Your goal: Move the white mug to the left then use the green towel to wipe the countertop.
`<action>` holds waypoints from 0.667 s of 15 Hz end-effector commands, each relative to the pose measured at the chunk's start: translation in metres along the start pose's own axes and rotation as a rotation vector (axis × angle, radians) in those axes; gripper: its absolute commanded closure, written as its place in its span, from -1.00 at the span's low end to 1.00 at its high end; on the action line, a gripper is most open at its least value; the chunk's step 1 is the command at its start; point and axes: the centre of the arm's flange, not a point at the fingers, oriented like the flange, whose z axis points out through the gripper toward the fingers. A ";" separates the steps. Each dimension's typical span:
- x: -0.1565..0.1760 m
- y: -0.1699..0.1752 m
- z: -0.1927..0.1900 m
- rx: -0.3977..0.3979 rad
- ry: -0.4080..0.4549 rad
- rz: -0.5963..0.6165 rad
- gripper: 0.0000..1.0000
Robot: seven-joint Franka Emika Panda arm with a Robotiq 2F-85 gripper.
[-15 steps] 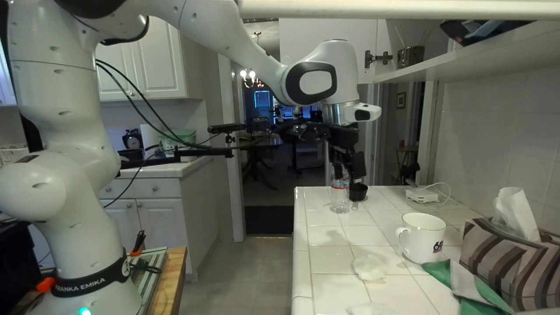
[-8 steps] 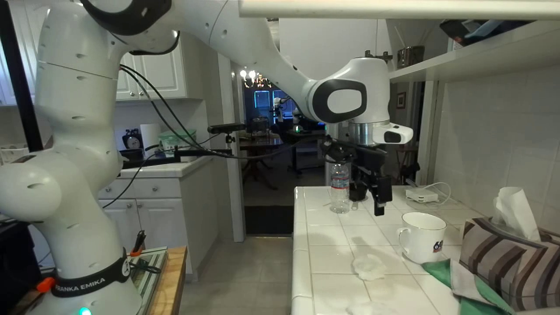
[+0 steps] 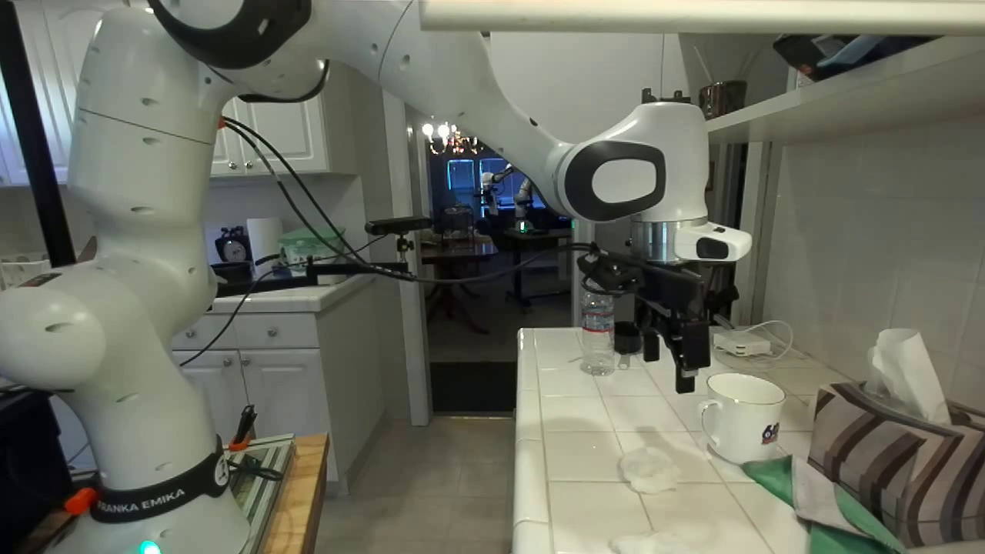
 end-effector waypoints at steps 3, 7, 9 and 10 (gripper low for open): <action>0.009 0.008 0.013 -0.043 0.057 -0.090 -1.00; 0.021 0.016 0.027 -0.021 0.060 -0.188 -1.00; 0.026 0.019 0.033 -0.013 0.058 -0.231 -1.00; 0.029 0.021 0.035 -0.008 0.059 -0.246 -1.00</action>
